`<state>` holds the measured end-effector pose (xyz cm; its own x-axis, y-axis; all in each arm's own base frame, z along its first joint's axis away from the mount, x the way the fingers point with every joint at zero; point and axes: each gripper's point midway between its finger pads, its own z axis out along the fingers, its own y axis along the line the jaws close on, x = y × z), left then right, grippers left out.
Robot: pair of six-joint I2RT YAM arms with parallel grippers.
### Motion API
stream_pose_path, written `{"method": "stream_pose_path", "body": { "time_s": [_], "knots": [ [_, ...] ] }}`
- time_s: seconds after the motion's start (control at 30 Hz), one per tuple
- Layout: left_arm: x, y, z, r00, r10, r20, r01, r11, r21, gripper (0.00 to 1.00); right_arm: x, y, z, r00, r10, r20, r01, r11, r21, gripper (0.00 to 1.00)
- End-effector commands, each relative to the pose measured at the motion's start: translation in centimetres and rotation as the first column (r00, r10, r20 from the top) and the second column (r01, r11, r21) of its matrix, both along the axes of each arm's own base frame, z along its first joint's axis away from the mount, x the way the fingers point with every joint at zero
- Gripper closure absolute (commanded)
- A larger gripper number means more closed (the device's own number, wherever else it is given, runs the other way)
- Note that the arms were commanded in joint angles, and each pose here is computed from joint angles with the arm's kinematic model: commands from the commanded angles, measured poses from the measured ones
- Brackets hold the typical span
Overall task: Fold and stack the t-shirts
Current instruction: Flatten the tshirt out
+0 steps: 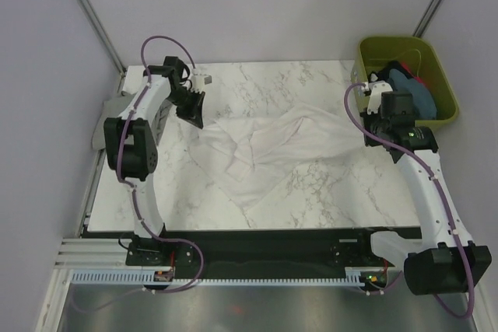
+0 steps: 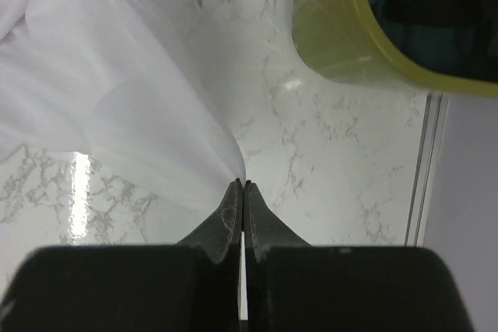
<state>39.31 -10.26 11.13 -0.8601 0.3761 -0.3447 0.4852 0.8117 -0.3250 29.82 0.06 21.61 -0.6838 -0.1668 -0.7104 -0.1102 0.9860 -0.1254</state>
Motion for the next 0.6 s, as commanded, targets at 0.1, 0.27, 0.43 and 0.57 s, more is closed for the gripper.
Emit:
{"method": "stream_pose_path", "body": {
  "time_s": [0.1, 0.27, 0.43, 0.57],
  "knots": [
    [3.9, -3.7, 0.9, 1.000, 0.008, -0.001, -0.008, 0.993, -0.118, 0.98, -2.1, -3.3, -2.3, 0.989, -0.137, -0.046, 0.136, 0.991, -0.017, 0.58],
    [5.2, -3.7, -0.8, 1.000, 0.020, -0.012, -0.021, 0.995, -0.102, 0.98, 0.4, -0.6, 3.2, 0.998, 0.020, 0.067, -0.023, 0.999, 0.039, 0.39],
    [4.8, -3.7, -1.4, 0.999, 0.037, -0.037, -0.041, 0.994, -0.106, 0.98, 1.2, 7.8, 6.9, 0.922, 0.362, 0.134, -0.386, 0.867, 0.314, 0.43],
    [4.0, -3.5, -1.6, 0.999, 0.029, -0.046, -0.033, 0.995, -0.094, 0.98, 0.3, 14.6, 3.6, 0.803, 0.593, 0.057, -0.563, 0.723, 0.400, 0.47]
  ]
}}
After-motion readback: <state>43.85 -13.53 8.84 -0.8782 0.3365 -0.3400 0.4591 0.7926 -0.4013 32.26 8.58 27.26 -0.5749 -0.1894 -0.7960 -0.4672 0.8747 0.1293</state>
